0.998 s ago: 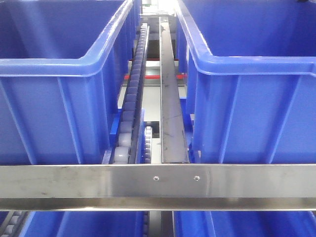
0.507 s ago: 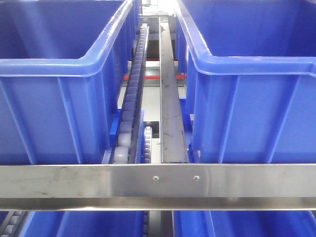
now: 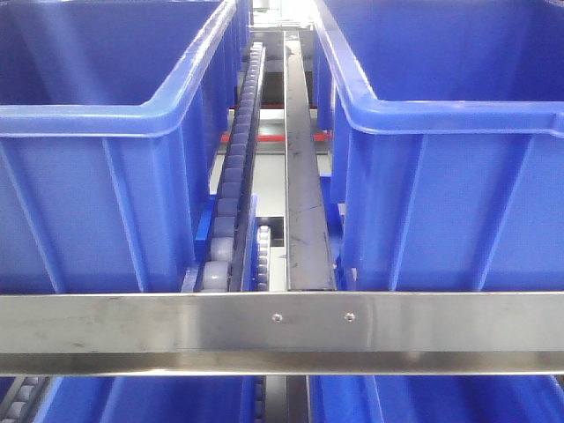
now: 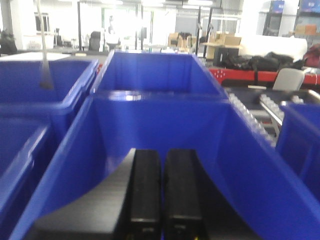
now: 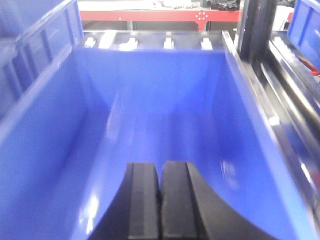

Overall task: Pick and sort blue part to right shelf
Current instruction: 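Open both grippers to drop the blue parts into the bins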

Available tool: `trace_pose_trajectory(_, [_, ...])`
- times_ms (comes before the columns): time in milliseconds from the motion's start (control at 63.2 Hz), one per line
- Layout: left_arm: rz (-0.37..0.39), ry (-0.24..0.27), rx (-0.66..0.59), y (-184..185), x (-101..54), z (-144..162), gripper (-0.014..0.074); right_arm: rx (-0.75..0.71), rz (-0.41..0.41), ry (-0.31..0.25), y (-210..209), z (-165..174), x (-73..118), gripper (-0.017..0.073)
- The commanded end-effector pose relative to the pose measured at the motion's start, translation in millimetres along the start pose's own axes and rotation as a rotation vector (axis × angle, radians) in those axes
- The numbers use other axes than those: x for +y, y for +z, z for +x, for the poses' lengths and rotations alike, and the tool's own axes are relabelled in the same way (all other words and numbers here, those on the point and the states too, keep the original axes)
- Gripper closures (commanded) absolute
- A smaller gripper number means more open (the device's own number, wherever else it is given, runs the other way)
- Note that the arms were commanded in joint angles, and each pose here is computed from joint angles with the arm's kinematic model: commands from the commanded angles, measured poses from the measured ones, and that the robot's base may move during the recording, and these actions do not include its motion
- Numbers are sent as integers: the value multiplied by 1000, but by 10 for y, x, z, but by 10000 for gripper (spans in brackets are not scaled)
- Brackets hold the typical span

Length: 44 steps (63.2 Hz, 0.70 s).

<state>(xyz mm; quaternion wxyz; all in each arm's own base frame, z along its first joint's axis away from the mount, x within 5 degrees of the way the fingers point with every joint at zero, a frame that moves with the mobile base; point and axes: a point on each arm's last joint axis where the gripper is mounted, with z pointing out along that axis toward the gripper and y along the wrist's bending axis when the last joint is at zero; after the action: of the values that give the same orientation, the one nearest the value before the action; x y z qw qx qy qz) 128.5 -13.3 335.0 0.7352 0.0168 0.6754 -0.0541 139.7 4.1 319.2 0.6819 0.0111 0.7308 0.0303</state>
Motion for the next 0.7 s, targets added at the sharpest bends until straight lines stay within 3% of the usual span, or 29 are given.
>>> trace_pose_trajectory(0, [0,-15,-108,-119,3,-60,470,-144,-1,4,-146,-65,-5,495])
trace_pose_trajectory(269, [-9,-43,-67,-487,32,285,470,-158,-3,4,-513,276,-22,495])
trace_pose_trajectory(459, [-55,-30,-111,-589,69,299,470,-163,-4,4,-671,323,-23,495])
trace_pose_trajectory(681, [-56,-30,-112,-589,69,299,470,-161,-4,4,-674,325,-23,495])
